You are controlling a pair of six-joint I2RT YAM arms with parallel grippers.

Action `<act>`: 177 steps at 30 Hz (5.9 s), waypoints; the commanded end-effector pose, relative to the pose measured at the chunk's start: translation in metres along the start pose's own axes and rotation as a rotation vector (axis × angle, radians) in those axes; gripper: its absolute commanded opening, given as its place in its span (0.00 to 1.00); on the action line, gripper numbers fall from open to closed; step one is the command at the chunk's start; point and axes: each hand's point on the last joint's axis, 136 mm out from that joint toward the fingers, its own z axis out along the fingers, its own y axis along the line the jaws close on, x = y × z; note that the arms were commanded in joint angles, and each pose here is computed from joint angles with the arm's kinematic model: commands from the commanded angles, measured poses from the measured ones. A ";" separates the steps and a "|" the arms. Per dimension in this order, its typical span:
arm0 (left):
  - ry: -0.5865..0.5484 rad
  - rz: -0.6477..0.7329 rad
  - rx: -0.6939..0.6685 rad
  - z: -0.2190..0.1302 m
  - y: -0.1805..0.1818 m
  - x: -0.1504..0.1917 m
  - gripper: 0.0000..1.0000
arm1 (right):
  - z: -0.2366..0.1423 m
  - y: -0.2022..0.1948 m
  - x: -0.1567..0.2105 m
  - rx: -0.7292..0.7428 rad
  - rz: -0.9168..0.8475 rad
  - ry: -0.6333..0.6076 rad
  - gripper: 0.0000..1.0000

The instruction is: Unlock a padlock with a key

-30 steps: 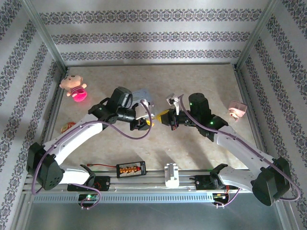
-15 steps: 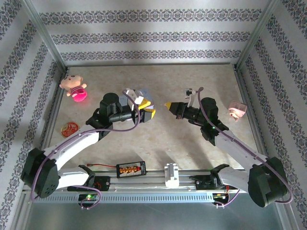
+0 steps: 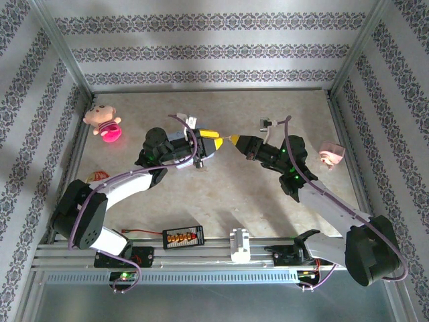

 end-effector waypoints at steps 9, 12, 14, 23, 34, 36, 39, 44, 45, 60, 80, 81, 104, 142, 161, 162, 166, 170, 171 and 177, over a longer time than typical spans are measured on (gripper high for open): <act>-0.016 0.037 0.061 0.002 -0.011 -0.016 0.54 | 0.013 0.032 -0.013 -0.103 -0.019 -0.005 0.00; -0.012 0.041 0.052 0.002 -0.009 -0.015 0.50 | 0.014 0.035 -0.013 -0.110 -0.023 -0.003 0.00; -0.013 0.044 0.048 0.002 -0.008 -0.015 0.44 | 0.015 0.037 -0.013 -0.114 -0.026 -0.002 0.00; -0.025 0.044 0.060 0.003 -0.008 -0.018 0.18 | 0.017 0.037 -0.009 -0.121 -0.025 0.016 0.00; -0.037 0.063 0.034 0.000 -0.009 -0.021 0.14 | 0.018 0.038 -0.006 -0.126 -0.032 0.024 0.00; -0.037 0.071 0.027 -0.001 -0.010 -0.022 0.14 | 0.018 0.037 -0.006 -0.124 -0.034 0.023 0.00; -0.039 0.078 0.010 -0.004 -0.008 -0.022 0.16 | 0.018 0.037 -0.006 -0.123 -0.036 0.022 0.00; -0.045 0.084 -0.001 -0.009 -0.007 -0.023 0.27 | 0.018 0.038 -0.007 -0.124 -0.037 0.020 0.00; -0.044 0.083 -0.003 -0.009 -0.007 -0.023 0.27 | 0.018 0.038 -0.007 -0.126 -0.037 0.020 0.00; -0.015 0.052 0.013 -0.006 0.002 -0.014 0.33 | 0.022 0.039 -0.008 -0.130 -0.038 0.024 0.00; -0.025 0.069 0.008 -0.009 0.000 -0.015 0.23 | 0.022 0.036 -0.005 -0.127 -0.037 0.026 0.00; -0.025 0.068 0.008 -0.009 0.000 -0.014 0.23 | 0.022 0.036 -0.005 -0.127 -0.038 0.026 0.00; -0.039 0.081 -0.002 -0.016 -0.004 -0.020 0.00 | 0.025 0.037 -0.006 -0.131 -0.035 0.028 0.00; 0.422 0.214 0.077 -0.045 -0.091 0.012 0.00 | -0.004 0.096 0.046 -0.396 -0.419 0.297 0.41; 0.430 0.213 0.073 -0.046 -0.085 0.020 0.00 | 0.006 0.094 0.059 -0.452 -0.365 0.402 0.22; 0.429 0.214 0.071 -0.046 -0.085 0.019 0.00 | 0.006 0.094 0.059 -0.453 -0.365 0.403 0.21; 0.430 0.211 0.064 -0.045 -0.083 0.020 0.00 | 0.007 0.093 0.059 -0.454 -0.359 0.409 0.21; 0.427 0.215 0.066 -0.045 -0.083 0.019 0.00 | 0.009 0.091 0.060 -0.451 -0.351 0.414 0.21; 0.427 0.214 0.066 -0.045 -0.083 0.019 0.00 | 0.009 0.091 0.059 -0.451 -0.348 0.416 0.20; 0.421 0.223 0.049 -0.044 -0.081 0.016 0.00 | 0.011 0.090 0.060 -0.454 -0.333 0.429 0.05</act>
